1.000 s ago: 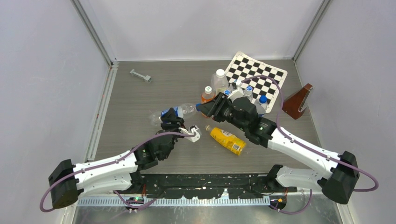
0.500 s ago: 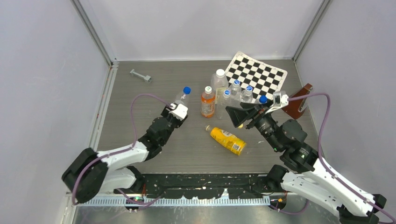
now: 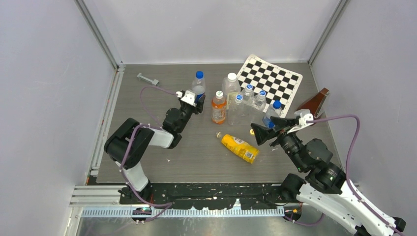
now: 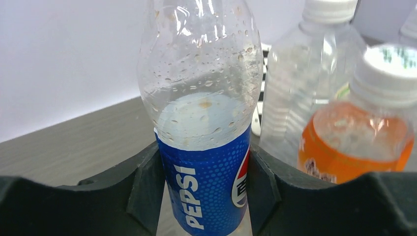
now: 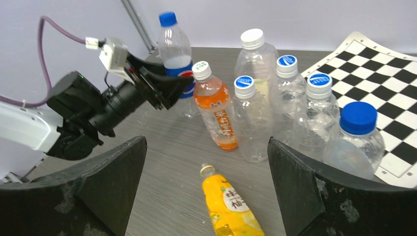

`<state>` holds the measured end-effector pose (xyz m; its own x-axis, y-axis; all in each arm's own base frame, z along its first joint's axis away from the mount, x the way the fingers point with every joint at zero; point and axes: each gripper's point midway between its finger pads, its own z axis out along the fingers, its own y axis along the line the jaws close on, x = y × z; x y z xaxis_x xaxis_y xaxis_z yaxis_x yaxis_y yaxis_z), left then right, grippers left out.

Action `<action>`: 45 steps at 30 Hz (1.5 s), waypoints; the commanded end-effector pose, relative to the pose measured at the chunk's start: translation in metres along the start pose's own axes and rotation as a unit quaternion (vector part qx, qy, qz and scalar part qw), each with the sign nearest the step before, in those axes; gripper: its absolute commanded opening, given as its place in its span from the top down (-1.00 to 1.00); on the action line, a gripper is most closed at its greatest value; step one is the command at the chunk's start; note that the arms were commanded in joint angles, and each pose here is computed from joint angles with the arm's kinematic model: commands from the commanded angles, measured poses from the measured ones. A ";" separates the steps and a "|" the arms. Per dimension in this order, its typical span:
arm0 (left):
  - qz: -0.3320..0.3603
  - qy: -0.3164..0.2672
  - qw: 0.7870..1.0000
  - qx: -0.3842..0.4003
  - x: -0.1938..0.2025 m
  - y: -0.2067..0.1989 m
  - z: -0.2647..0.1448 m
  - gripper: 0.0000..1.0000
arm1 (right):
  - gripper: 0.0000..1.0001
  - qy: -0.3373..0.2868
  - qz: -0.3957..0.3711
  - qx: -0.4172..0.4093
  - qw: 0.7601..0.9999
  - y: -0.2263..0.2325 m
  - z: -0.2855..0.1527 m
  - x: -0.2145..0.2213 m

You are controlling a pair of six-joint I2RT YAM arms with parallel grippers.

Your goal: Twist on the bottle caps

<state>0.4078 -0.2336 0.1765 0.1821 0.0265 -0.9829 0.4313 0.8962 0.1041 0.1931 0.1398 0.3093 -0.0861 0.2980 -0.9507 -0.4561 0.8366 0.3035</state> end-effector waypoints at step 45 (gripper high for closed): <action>-0.050 0.005 0.997 -0.064 -0.013 0.040 -0.017 -0.32 | -1.00 0.038 -0.070 -0.005 0.997 -0.002 -0.006 0.000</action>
<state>0.3913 -0.1972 0.1334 0.0603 -0.0145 -0.9981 0.3591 0.9333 0.0081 0.1890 0.1353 0.2863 -0.1236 0.1234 -0.9846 -0.4670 0.8682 0.1675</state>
